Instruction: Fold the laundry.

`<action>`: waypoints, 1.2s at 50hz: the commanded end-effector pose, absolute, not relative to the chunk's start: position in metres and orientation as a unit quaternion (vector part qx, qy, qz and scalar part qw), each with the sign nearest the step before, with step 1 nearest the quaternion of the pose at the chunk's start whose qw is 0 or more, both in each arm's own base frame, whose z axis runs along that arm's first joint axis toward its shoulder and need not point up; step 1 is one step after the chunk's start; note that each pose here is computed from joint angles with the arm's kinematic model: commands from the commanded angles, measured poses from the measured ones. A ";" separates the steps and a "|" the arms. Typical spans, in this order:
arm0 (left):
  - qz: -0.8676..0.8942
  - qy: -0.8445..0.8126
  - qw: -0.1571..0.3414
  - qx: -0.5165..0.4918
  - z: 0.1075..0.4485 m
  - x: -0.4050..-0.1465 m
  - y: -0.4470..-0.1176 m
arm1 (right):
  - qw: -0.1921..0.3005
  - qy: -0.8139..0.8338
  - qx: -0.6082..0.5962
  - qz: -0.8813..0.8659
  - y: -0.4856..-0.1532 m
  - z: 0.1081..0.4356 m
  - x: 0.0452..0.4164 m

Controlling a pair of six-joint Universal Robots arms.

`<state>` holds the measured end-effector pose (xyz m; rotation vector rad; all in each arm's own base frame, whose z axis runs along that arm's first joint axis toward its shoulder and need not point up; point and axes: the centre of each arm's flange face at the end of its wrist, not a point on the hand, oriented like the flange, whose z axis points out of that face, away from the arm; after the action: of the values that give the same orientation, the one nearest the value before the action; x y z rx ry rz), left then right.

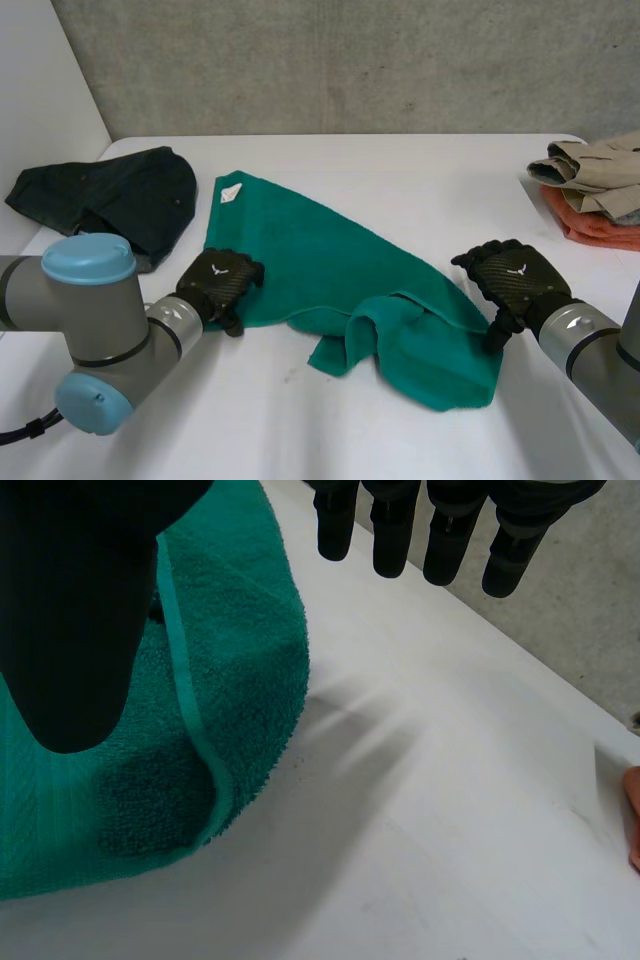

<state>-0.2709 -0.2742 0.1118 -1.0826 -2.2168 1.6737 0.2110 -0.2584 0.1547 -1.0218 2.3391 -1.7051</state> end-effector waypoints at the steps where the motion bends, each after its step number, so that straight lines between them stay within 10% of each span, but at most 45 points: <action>1: 0.551 -0.747 0.082 -0.362 0.119 -0.269 -0.270 | 0.036 0.762 -0.334 -0.554 -0.259 0.153 0.212; 60: 0.620 -0.706 0.050 -0.338 0.124 -0.293 -0.345 | 0.025 0.764 -0.358 -0.536 -0.257 0.140 0.213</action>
<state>-0.2935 -0.3497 0.1146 -1.0303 -2.1614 1.8662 0.2129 -0.2566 0.1395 -1.1071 2.3641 -1.6543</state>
